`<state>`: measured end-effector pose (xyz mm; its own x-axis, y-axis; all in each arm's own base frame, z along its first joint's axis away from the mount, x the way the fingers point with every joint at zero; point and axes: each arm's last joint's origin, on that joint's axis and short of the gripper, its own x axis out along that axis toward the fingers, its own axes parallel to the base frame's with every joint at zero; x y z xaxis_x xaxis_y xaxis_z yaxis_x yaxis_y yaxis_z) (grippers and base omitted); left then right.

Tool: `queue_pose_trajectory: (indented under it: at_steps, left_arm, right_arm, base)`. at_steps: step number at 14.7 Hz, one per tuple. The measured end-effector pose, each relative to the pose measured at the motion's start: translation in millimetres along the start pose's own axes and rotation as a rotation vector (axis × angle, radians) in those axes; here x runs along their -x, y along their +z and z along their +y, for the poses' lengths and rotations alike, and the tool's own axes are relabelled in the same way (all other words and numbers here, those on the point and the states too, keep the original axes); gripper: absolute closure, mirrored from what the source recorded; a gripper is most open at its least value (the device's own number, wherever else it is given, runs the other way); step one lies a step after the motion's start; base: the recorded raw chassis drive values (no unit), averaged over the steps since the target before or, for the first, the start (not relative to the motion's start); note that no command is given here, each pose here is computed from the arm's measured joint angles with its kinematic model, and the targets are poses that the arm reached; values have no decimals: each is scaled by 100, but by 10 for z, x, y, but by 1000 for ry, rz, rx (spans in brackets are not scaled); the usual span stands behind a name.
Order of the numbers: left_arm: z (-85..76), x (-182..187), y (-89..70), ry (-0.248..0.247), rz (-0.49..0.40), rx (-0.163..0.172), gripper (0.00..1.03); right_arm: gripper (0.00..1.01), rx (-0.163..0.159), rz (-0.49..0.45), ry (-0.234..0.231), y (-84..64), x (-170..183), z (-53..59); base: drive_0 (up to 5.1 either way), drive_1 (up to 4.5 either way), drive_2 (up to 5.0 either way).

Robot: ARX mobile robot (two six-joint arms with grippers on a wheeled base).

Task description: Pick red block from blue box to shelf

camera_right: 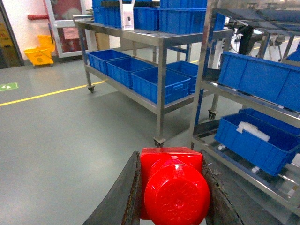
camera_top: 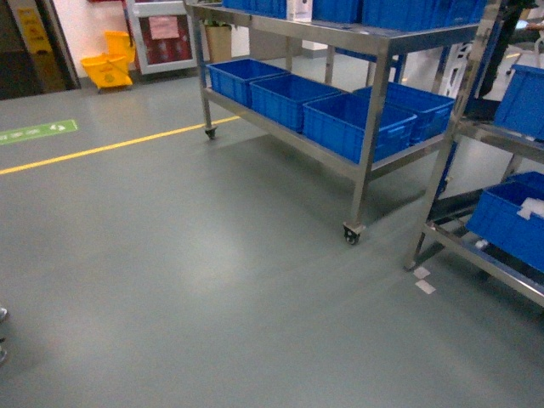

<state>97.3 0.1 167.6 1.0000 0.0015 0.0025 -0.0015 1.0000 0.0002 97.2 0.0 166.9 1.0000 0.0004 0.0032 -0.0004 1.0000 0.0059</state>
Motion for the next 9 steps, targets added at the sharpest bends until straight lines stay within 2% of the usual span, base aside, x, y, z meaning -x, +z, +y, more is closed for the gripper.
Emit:
queue_pose_trajectory:
  at_steps: [9]
  left_arm:
    - [0, 0, 0, 0, 0, 0, 5]
  right_arm:
    - [74, 0, 0, 0, 0, 0, 0]
  base:
    - [-154, -154, -154]
